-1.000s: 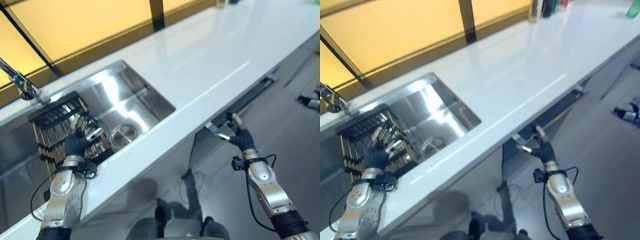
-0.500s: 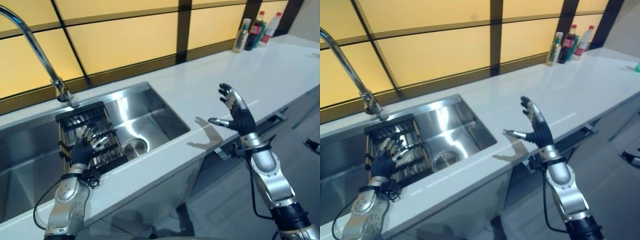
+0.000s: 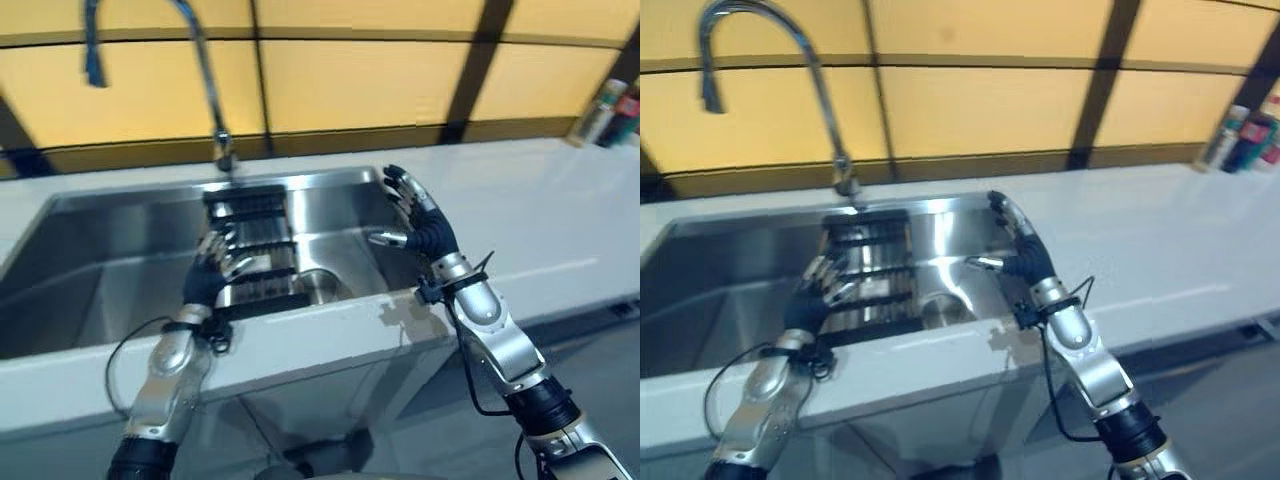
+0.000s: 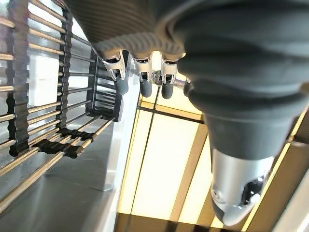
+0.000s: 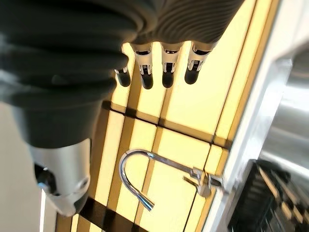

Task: Pick up plates and place into dishwasher.

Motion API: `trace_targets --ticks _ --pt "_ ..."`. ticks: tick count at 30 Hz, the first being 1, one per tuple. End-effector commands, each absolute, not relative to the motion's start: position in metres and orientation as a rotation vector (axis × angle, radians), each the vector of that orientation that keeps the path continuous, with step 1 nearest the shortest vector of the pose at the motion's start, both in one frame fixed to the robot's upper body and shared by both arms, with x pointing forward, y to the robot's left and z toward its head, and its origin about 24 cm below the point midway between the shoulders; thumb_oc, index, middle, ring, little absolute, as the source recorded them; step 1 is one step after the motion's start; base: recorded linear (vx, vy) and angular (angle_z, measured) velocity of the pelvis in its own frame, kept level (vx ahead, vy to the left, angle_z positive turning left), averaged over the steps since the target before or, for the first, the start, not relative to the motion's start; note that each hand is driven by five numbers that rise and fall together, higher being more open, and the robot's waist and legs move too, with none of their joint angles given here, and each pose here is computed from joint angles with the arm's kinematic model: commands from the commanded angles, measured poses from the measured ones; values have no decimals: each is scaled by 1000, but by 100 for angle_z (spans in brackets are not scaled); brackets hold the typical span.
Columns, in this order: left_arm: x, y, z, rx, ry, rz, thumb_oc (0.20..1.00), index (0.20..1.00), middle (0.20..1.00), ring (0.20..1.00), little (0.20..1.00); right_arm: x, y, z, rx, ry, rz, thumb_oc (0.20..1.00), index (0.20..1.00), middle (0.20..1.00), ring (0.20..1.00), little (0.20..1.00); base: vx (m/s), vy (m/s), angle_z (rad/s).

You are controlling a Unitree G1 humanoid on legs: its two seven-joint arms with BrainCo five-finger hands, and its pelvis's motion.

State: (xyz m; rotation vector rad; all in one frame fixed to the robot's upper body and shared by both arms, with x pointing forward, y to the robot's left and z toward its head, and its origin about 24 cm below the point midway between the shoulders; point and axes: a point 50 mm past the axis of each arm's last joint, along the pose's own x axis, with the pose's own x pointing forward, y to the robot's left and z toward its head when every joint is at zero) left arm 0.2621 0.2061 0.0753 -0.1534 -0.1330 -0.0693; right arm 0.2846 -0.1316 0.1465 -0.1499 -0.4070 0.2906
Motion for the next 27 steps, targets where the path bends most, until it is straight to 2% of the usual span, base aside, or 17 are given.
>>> trace_targets --ticks 1,12,18,27 --pt "267 208 92 -137 -210 -35 1000 1000 1000 1000 1000 290 -121 159 -64 -473 314 1000 1000 1000 1000 1000 -19 -219 66" --pt "264 200 83 -243 -153 -19 1000 1000 1000 1000 1000 290 -114 130 -46 -335 282 1000 1000 1000 1000 1000 -32 -175 47" --pt "266 191 79 -245 -153 -41 1000 1000 1000 1000 1000 288 -121 119 -44 -312 252 1000 1000 1000 1000 1000 -5 47 49" --pt "264 193 82 -236 -150 -39 1000 1000 1000 1000 1000 284 -115 110 -15 -292 263 1000 1000 1000 1000 1000 74 75 -10"
